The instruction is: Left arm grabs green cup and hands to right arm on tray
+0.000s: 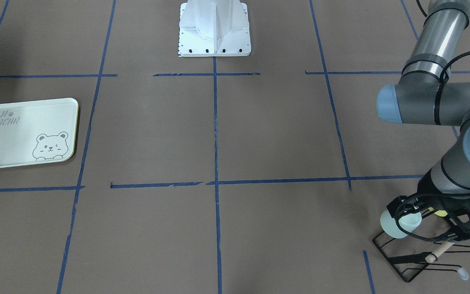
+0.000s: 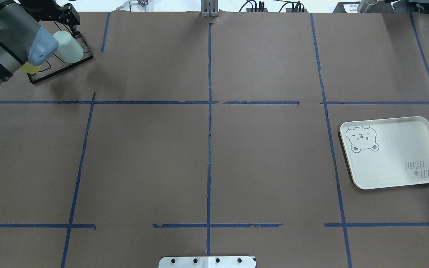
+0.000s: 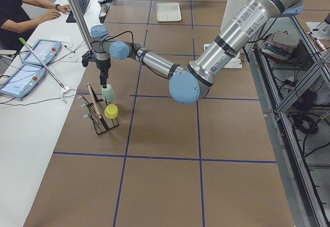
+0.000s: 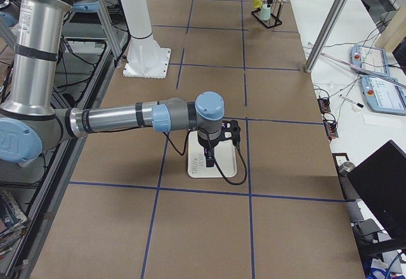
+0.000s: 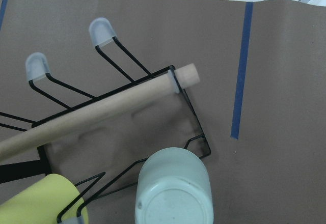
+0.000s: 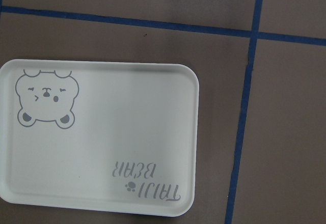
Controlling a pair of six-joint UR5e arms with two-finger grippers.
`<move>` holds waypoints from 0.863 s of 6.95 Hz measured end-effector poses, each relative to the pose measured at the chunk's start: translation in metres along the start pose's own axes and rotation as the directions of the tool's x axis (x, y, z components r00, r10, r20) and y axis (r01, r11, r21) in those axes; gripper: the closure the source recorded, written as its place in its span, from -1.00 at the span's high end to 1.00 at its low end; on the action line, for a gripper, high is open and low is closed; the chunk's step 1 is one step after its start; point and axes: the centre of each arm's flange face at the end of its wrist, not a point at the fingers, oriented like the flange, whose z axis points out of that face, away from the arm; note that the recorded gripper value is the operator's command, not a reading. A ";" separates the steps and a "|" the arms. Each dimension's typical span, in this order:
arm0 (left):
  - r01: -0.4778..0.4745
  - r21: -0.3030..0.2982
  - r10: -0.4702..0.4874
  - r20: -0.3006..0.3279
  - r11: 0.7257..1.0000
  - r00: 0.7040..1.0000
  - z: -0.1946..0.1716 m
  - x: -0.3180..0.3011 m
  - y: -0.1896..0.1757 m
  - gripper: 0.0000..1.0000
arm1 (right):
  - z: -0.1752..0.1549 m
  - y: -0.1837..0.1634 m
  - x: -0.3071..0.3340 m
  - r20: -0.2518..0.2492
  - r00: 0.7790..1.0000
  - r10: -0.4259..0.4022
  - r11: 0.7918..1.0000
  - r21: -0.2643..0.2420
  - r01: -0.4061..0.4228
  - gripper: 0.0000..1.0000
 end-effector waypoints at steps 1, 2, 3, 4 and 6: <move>-0.031 -0.010 0.031 0.008 0.999 0.999 0.007 -0.001 -0.001 1.00 | 0.001 0.000 0.000 0.000 1.000 -0.001 1.000 -0.002 0.001 1.00; -0.052 -0.019 0.053 0.011 0.998 0.999 0.013 -0.003 -0.001 1.00 | 0.001 0.000 -0.001 0.000 1.000 -0.002 1.000 -0.003 0.002 1.00; -0.062 -0.024 0.062 0.010 0.998 0.998 0.016 -0.003 -0.001 1.00 | 0.002 0.000 -0.001 0.000 1.000 -0.003 1.000 -0.004 0.003 1.00; -0.066 -0.027 0.066 0.009 0.997 0.998 0.019 -0.004 -0.002 1.00 | 0.002 0.000 -0.002 0.001 1.000 -0.004 1.000 -0.005 0.004 1.00; -0.070 -0.025 0.070 0.004 0.997 0.998 0.029 -0.006 -0.003 0.99 | 0.003 0.000 -0.002 0.002 1.000 -0.006 1.000 -0.007 0.006 1.00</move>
